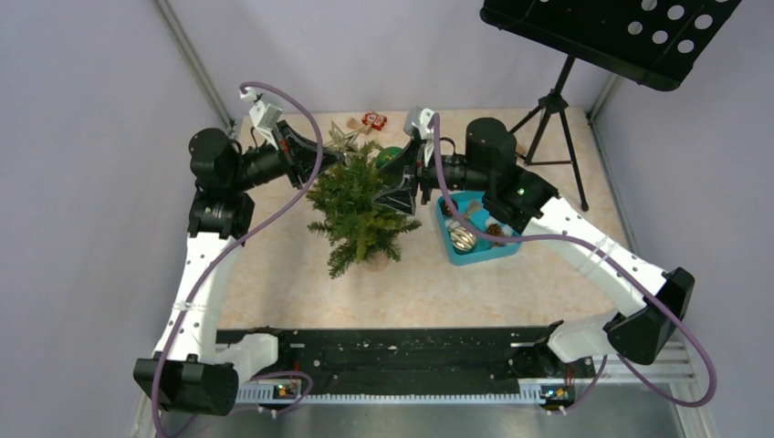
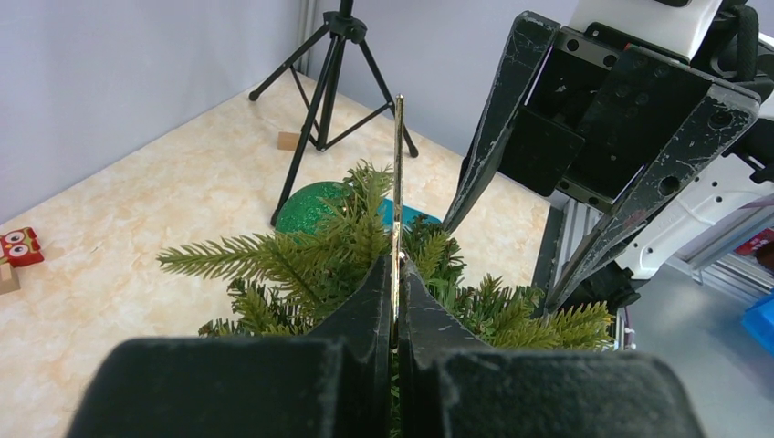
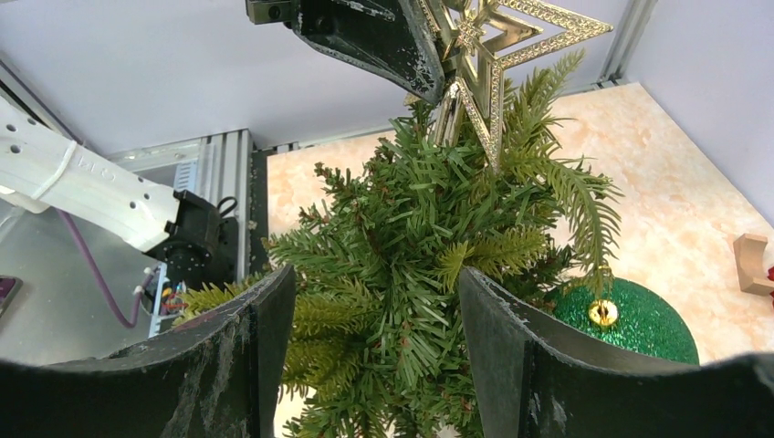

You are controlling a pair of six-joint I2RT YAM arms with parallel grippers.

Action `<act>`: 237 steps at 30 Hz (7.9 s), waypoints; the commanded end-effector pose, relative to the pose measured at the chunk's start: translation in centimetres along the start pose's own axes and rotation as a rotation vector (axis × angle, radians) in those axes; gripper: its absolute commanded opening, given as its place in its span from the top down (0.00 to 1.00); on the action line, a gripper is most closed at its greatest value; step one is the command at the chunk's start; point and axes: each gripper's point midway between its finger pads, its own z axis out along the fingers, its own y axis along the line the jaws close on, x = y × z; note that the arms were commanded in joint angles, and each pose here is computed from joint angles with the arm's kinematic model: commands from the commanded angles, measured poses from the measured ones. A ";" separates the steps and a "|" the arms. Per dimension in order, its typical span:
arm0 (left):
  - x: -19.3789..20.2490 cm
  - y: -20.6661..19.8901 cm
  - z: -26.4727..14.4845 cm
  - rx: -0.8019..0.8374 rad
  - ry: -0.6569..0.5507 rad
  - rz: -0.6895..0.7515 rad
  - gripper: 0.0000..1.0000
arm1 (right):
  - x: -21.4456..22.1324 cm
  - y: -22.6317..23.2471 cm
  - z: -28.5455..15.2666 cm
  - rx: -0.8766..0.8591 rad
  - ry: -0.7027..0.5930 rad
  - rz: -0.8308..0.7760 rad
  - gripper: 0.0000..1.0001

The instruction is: Decorate the small christmas tree

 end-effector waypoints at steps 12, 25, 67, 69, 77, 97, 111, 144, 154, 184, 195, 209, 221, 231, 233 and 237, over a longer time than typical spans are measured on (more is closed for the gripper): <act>1.9 -0.8 -0.4 0.067 0.013 0.037 1.00 | -2.4 0.6 0.0 -0.028 -0.060 -0.009 0.35; 1.5 -1.2 -0.3 0.078 -0.010 -0.024 1.00 | -2.5 0.7 -0.1 -0.030 -0.060 -0.004 0.35; 0.9 -1.9 -2.6 -0.033 0.110 0.120 0.29 | -5.4 1.7 -1.3 -0.035 -0.117 -0.016 0.32; 0.6 -2.1 -3.0 -0.066 0.106 0.126 0.28 | -6.2 1.8 -1.8 -0.017 -0.133 -0.022 0.30; 0.7 -2.9 -5.1 -0.208 0.045 0.112 0.22 | -10.6 -1.1 -6.2 0.239 -0.206 0.021 0.21; 6.4 5.4 -15.5 -1.015 -0.204 -0.054 0.21 | 18.4 -16.4 -20.5 1.121 0.297 0.733 0.25; 9.6 7.1 -16.2 -1.065 -0.189 -0.081 0.24 | 30.4 -11.8 -21.8 1.170 0.727 0.793 0.53; 6.6 5.8 -15.0 -0.970 -0.212 0.024 0.26 | 23.8 -13.6 -20.6 1.014 0.705 0.558 1.00; 3.8 3.0 -12.9 -0.798 -0.212 0.143 0.28 | 13.9 -11.6 -20.9 0.868 0.668 0.412 1.00; -5.7 -11.9 -0.9 0.124 -0.112 0.264 0.32 | -16.0 5.7 -15.6 -0.104 -0.283 -0.292 1.00; -10.5 -16.2 4.0 0.314 -0.266 0.275 0.30 | -18.6 7.0 -13.6 -0.247 -0.389 -0.175 1.00; -9.4 -15.5 2.4 0.229 -0.204 0.259 0.26 | -11.4 5.5 -11.3 -0.265 -0.105 -0.003 1.00; -4.0 -12.3 -0.2 0.060 -0.027 0.326 0.21 | -1.6 6.8 -8.5 -0.226 0.246 0.055 1.00; -0.2 -12.5 -0.7 0.135 0.110 0.357 0.22 | -0.8 7.9 -6.8 -0.261 0.325 0.062 1.00; -0.3 -12.7 -0.8 0.143 0.108 0.366 0.25 | -0.8 8.4 -7.0 -0.286 0.319 0.058 1.00; -0.5 -13.2 -1.0 0.171 0.104 0.410 0.26 | -0.5 9.4 -8.2 -0.333 0.342 0.017 1.00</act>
